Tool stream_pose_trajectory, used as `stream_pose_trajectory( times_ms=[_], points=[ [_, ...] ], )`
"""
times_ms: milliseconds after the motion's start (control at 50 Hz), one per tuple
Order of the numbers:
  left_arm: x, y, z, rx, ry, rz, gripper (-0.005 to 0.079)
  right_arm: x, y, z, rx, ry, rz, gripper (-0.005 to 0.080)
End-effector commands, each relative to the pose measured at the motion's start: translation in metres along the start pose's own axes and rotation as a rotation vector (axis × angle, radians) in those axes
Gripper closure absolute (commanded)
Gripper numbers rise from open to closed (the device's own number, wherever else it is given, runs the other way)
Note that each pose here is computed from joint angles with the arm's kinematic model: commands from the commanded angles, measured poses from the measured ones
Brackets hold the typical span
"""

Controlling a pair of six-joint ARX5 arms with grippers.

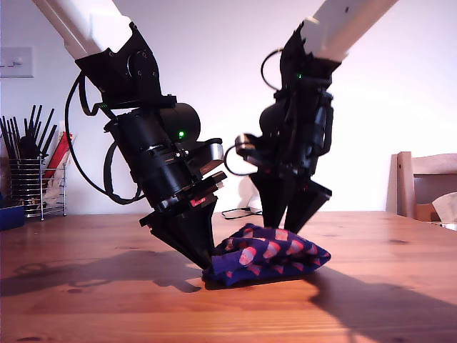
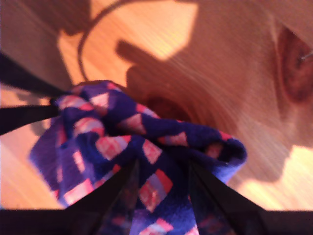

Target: Fold the socks in front of you. After folding them, place them to the left side.

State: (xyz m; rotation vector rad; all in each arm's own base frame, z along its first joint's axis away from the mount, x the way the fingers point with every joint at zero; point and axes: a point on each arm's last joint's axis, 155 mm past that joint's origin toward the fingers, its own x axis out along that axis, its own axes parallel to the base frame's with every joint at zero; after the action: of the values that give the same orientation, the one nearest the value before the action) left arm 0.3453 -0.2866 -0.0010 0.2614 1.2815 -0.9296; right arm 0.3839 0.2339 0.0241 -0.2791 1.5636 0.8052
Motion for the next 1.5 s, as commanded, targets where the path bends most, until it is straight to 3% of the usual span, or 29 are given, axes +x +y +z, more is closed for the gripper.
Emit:
stream_pose_trajectory(
  times_ms=[0,140,200,300,540,800,980,1400,1480],
  points=[
    [0.036,0.011,-0.060,-0.071,0.177,-0.007,0.0764,0.033,-0.003,-0.016,0.019,0.095,0.026,0.0472],
    [0.036,0.011,-0.059,-0.071,0.177,-0.007,0.0764,0.035,-0.003,-0.016,0.018,0.097,0.027,0.0492],
    [0.036,0.011,-0.059,-0.071,0.176,-0.007,0.0764,0.035,-0.003,-0.017,0.010,0.101,0.028,0.0570],
    [0.036,0.011,-0.059,-0.070,0.175,-0.007,0.0764,0.035,-0.003,-0.017,-0.008,0.100,0.029,0.0774],
    [0.036,0.011,-0.058,-0.069,0.173,-0.006,0.0764,0.027,-0.010,-0.017,-0.022,0.098,-0.026,0.0765],
    [0.036,0.012,-0.059,-0.066,0.177,0.003,0.0764,-0.027,-0.018,0.003,-0.020,-0.025,-0.113,0.0765],
    [0.035,0.012,-0.062,-0.069,0.188,0.004,0.0764,-0.051,-0.032,-0.002,0.024,-0.048,-0.166,0.0765],
    [0.035,0.011,-0.064,-0.073,0.198,0.000,0.0764,-0.056,-0.051,-0.013,0.066,-0.028,-0.199,0.0762],
    [0.035,0.011,-0.065,-0.073,0.199,-0.001,0.0764,-0.055,-0.052,-0.010,0.057,-0.036,-0.205,0.0708]
  ],
)
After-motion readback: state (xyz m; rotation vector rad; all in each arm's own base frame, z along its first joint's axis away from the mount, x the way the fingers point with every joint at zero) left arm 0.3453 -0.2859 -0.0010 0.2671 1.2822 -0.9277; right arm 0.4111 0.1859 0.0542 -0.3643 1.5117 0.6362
